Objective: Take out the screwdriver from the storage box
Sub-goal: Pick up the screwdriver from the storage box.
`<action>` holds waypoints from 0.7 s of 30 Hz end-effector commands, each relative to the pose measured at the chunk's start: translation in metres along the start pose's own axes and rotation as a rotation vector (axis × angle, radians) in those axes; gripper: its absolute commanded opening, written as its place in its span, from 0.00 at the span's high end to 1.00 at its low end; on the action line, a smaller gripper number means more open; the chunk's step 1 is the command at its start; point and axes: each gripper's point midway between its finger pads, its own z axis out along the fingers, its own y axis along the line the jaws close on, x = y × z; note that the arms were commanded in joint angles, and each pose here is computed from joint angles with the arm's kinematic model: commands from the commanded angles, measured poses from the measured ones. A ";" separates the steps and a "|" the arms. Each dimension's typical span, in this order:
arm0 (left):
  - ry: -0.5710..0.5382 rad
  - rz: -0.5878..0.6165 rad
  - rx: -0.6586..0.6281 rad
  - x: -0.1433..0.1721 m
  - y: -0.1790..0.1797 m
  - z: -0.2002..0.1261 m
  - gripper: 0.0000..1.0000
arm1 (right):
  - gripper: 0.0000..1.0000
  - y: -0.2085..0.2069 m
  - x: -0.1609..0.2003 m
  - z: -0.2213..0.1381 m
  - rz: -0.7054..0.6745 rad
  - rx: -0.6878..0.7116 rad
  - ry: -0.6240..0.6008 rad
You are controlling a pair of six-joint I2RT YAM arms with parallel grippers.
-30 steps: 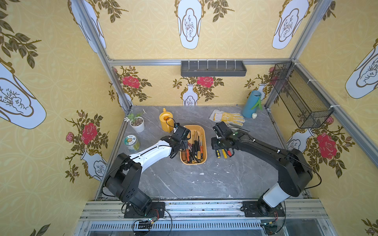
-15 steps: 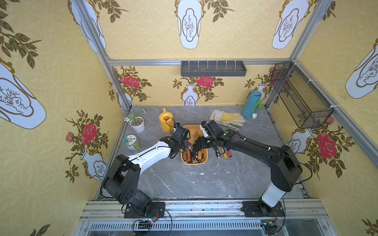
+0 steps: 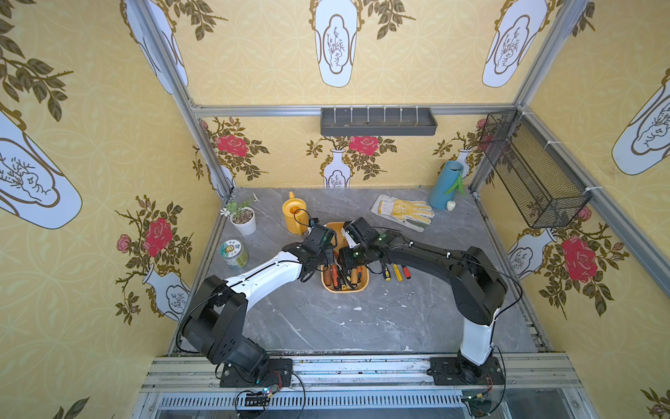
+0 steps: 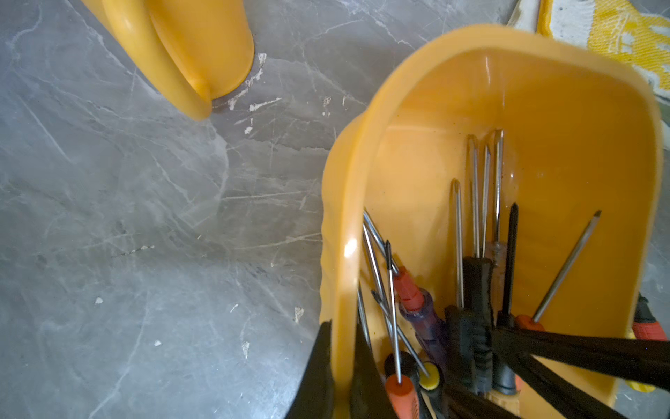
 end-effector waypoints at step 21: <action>-0.040 -0.025 0.039 -0.010 -0.009 0.000 1.00 | 0.80 -0.006 0.010 0.019 0.045 0.019 0.047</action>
